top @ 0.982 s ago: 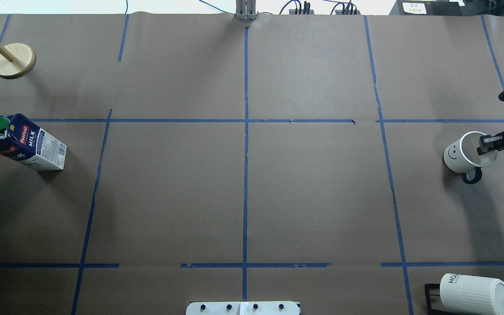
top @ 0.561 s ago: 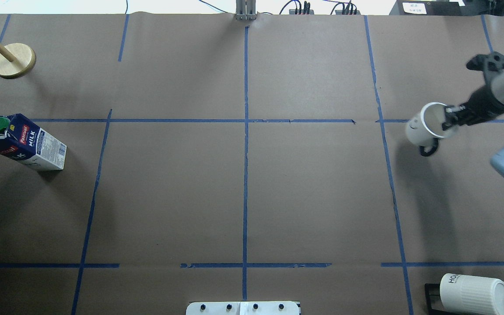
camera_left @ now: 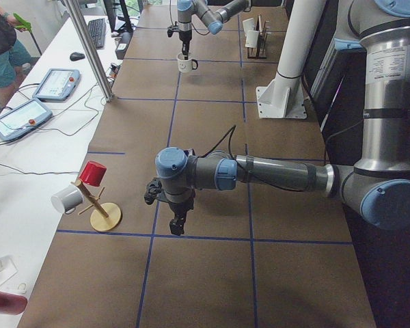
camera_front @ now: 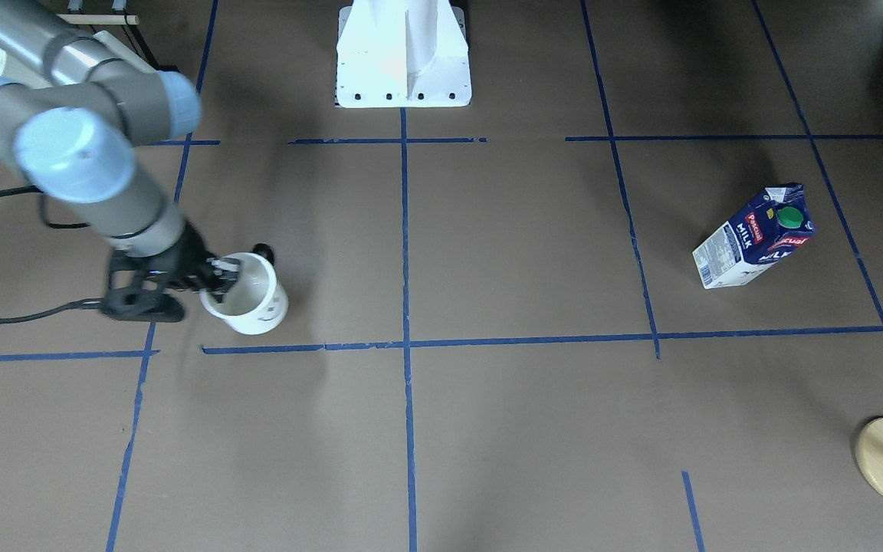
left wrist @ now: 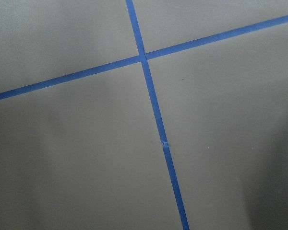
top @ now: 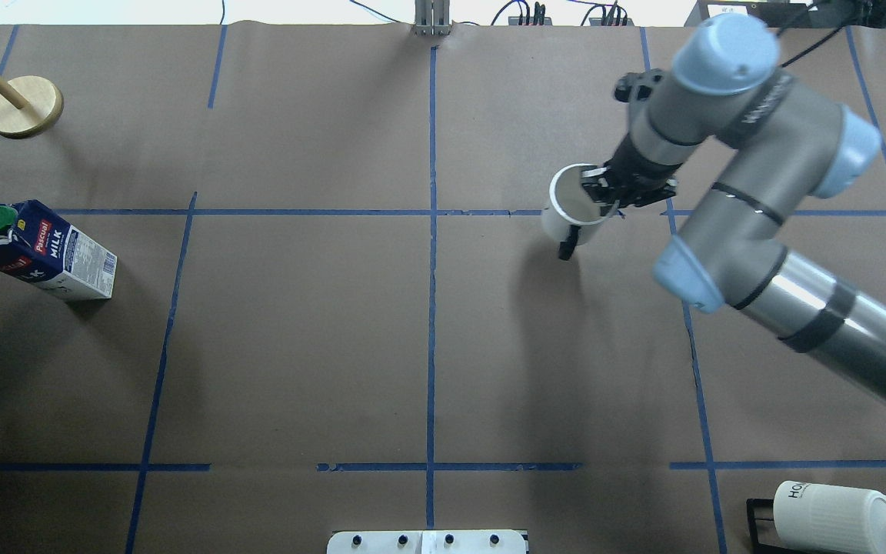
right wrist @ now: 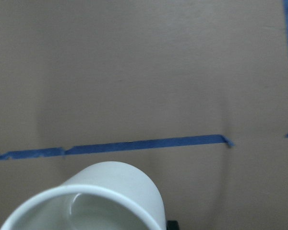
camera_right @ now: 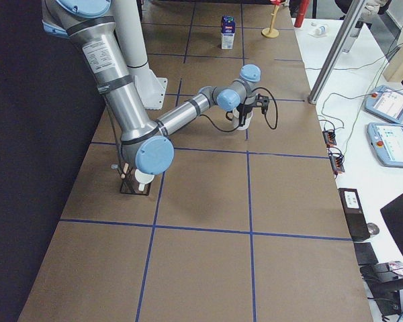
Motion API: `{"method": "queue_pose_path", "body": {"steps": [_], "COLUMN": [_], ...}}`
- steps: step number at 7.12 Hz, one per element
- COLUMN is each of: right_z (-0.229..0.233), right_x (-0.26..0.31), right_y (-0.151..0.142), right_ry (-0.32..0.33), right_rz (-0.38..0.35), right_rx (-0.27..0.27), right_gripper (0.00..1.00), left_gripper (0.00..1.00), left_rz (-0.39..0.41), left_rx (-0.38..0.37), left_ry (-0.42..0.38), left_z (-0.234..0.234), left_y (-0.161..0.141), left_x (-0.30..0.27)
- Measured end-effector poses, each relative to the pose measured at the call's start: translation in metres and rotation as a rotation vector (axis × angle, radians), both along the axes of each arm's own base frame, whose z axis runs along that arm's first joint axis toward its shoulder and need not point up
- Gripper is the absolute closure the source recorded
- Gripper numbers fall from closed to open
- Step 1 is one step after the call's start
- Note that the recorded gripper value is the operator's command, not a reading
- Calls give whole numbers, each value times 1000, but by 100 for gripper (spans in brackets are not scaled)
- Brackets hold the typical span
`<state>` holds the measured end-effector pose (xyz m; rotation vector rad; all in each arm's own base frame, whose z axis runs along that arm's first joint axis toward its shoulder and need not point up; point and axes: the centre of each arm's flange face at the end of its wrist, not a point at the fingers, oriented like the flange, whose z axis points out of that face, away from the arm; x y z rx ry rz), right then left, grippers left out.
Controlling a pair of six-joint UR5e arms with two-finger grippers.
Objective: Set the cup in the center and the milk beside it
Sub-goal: 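Carry the white mug with the right gripper to the table center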
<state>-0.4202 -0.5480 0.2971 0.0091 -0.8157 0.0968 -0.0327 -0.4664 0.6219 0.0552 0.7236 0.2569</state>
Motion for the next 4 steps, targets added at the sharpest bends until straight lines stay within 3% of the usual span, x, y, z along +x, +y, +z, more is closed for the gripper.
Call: {"method": "queue_pose_path", "body": {"steps": [2, 4], "right_z": [-60, -80], "right_x": [-75, -119], "right_y": [6, 23], "right_ry": [10, 24], "right_rz": [4, 10], "right_rx": [19, 25], "right_gripper": [99, 98], "left_gripper": [0, 0], "left_rz": [0, 7], "left_rx": [0, 0], "left_ry": [0, 0], "left_z": [0, 0], "left_y": [0, 0], "left_x": [0, 3]}}
